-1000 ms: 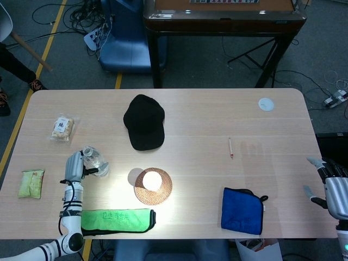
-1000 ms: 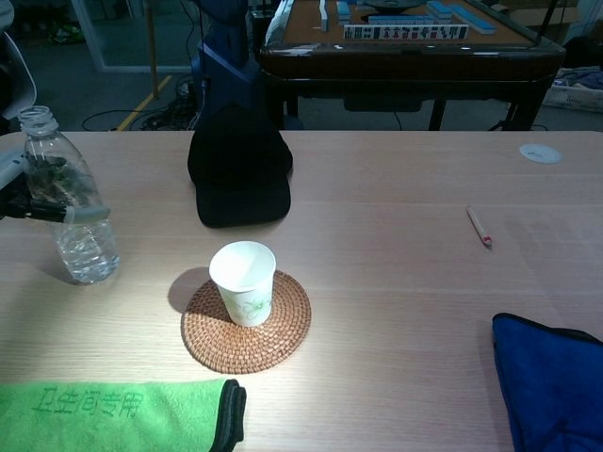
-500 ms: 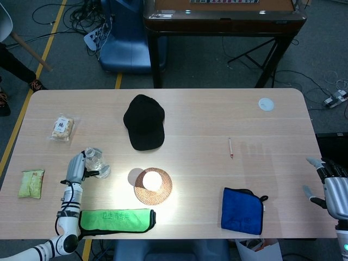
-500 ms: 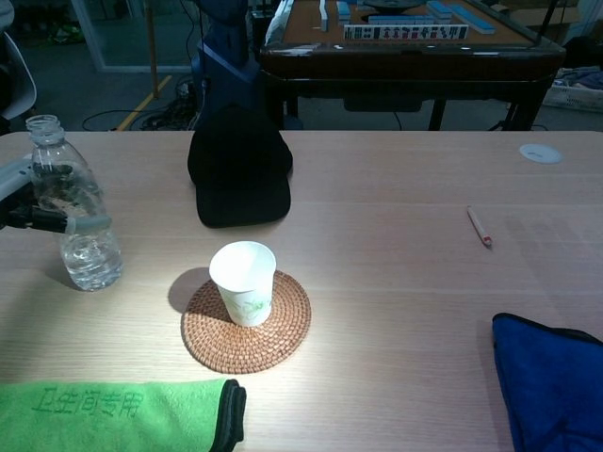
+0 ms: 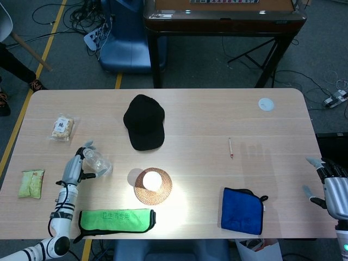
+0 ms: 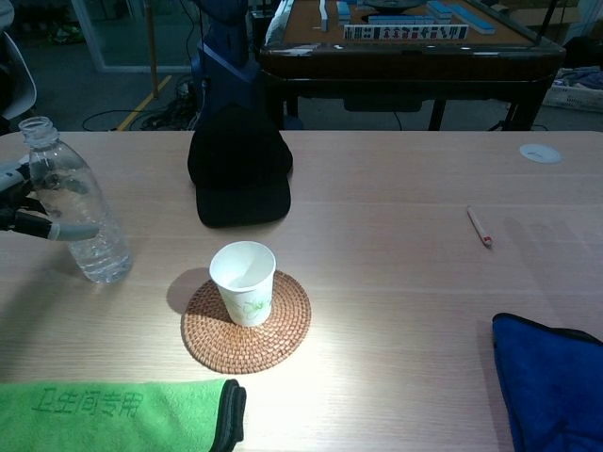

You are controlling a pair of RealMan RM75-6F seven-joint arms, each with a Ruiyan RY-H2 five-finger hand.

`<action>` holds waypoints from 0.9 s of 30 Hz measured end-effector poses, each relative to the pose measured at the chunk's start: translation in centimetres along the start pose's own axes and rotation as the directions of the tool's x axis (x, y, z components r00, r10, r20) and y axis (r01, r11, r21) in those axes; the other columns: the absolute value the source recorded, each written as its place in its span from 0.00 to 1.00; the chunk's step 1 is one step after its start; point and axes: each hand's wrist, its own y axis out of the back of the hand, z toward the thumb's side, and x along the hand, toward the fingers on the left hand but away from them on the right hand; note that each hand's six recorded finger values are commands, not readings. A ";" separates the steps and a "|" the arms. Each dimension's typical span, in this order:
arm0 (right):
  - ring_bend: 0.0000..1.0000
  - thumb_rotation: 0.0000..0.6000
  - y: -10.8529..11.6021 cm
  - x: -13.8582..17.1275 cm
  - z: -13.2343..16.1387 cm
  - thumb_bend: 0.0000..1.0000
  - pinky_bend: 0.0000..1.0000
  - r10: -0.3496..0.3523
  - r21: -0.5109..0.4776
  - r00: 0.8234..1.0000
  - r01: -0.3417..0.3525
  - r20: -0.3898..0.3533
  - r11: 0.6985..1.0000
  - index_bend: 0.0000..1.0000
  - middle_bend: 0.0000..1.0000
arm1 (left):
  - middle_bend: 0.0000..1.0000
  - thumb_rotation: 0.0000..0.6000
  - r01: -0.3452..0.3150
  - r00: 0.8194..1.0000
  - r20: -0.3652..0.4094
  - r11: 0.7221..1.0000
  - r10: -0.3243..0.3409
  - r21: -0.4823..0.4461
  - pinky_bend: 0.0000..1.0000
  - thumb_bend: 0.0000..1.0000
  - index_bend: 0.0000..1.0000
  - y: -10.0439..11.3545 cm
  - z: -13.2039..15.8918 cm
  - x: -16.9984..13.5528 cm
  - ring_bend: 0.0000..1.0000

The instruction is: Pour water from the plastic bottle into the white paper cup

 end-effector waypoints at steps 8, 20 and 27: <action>0.16 1.00 -0.1 0.1 0.2 0.26 0.26 0.002 0.007 1.000 -0.002 -0.004 1.000 0.22 0.28 | 0.11 1.00 0.019 1.000 0.010 0.996 -0.019 0.083 0.16 0.05 0.01 2.5 0.2 -1.9 0.01; 0.16 1.00 -0.3 0.0 0.2 0.27 0.26 -0.001 0.025 1.000 0.001 0.008 1.000 0.22 0.28 | 0.10 1.00 -0.052 0.999 0.007 0.921 0.053 0.387 0.17 0.03 0.07 9.3 -2.3 -5.8 0.03; 0.16 1.00 -0.5 0.0 0.3 0.26 0.26 -0.001 0.046 1.000 0.000 0.011 0.999 0.22 0.28 | 0.14 1.00 -0.134 0.991 0.094 0.832 0.099 0.539 0.31 0.03 0.26 10.9 -2.5 -8.1 0.13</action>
